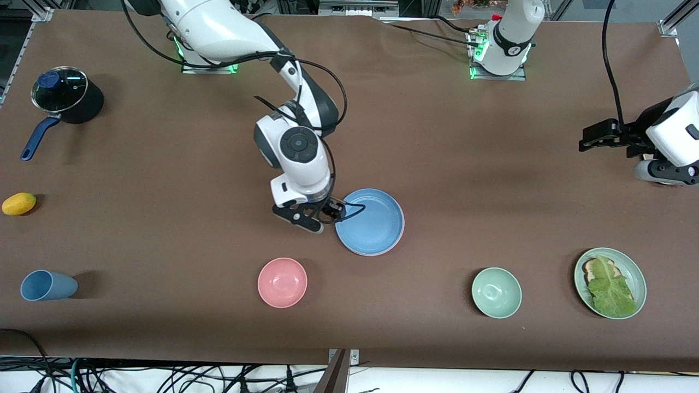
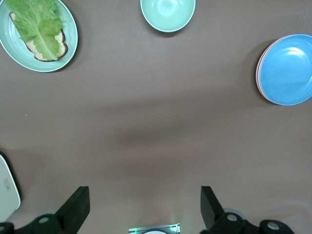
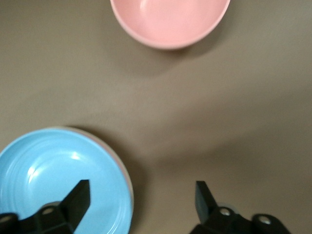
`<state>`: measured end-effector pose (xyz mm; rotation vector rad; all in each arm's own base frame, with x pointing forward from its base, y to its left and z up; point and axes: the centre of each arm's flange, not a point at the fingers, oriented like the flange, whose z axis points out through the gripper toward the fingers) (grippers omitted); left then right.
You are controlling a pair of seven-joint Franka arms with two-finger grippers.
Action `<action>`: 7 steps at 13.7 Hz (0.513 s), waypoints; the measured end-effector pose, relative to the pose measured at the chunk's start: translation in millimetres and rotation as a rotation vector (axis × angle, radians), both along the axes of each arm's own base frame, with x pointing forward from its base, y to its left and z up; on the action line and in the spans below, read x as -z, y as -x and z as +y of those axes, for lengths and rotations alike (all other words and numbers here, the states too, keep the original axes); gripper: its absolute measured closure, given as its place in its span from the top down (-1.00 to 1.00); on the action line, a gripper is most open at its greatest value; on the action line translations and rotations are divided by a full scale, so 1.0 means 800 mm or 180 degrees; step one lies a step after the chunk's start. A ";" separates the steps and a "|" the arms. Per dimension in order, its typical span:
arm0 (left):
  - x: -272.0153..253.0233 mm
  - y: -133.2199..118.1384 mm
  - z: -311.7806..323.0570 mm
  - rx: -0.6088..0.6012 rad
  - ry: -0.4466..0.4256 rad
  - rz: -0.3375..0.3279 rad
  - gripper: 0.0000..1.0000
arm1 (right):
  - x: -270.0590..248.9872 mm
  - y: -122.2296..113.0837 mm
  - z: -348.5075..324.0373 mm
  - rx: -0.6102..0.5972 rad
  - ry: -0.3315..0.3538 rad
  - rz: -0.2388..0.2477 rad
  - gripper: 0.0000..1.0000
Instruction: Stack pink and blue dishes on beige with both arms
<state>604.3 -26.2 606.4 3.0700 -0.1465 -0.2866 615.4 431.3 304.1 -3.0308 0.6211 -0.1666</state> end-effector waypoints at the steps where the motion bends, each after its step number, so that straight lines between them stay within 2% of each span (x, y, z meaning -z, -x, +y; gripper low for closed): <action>1: 0.000 0.000 0.000 0.0000 0.0000 0.0000 1.00 | -0.014 -0.012 -0.020 -0.0066 0.0024 0.0005 0.94; 4: 0.000 0.000 0.000 0.0000 0.0000 0.0000 1.00 | -0.043 -0.039 -0.085 -0.0263 0.0113 0.0142 0.99; 7: 0.000 0.000 0.000 0.0001 0.0000 -0.0001 1.00 | -0.068 -0.064 -0.147 -0.0520 0.0066 0.0291 0.99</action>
